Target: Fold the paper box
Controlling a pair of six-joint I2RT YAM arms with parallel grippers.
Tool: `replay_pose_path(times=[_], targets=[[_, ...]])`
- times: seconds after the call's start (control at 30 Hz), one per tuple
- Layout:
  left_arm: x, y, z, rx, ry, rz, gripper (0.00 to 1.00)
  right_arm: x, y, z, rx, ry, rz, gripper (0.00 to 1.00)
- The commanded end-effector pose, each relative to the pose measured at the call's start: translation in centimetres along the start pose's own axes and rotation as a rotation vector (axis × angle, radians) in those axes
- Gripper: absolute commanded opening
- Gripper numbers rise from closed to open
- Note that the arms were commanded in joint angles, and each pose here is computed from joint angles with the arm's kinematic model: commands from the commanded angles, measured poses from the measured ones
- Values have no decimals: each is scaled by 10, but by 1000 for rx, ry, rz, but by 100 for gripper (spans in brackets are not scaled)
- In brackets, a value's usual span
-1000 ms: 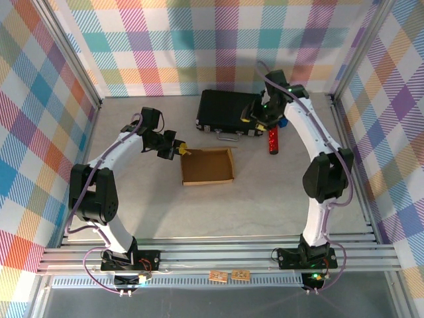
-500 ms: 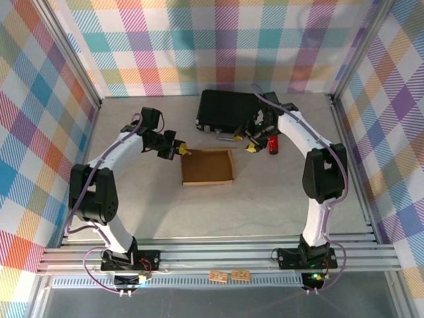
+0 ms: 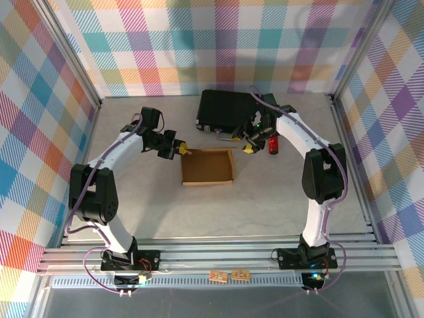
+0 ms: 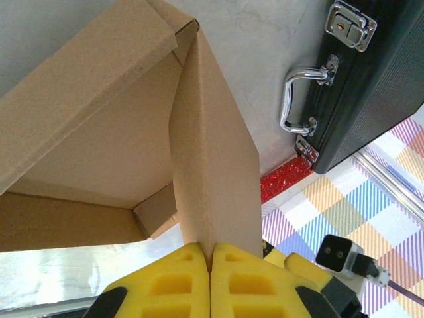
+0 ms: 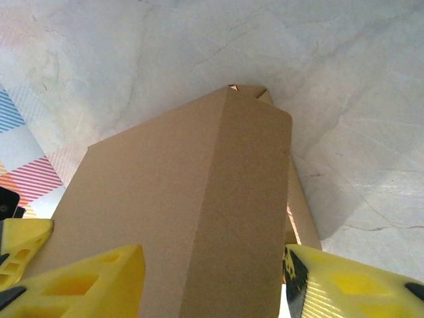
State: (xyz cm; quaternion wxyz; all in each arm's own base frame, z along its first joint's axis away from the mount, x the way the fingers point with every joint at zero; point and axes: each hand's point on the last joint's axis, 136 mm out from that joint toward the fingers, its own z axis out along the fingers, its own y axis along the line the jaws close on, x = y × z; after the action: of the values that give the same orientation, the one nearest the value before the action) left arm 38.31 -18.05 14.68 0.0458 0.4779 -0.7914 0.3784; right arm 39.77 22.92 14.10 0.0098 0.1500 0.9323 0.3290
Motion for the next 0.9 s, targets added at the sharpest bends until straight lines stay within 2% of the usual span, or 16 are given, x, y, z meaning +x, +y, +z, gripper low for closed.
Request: replay_pose_path(times=[0.0, 0.23, 0.87], targets=[[8, -10, -12, 26, 11, 12, 0, -2, 11, -20, -13, -39, -56, 58], [8, -12, -11, 28, 10, 13, 0, 7, 12, -2, -56, 21, -10, 58], [8, -11, -8, 32, 15, 6, 0, 27, 33, 9, -161, 83, 67, 57]])
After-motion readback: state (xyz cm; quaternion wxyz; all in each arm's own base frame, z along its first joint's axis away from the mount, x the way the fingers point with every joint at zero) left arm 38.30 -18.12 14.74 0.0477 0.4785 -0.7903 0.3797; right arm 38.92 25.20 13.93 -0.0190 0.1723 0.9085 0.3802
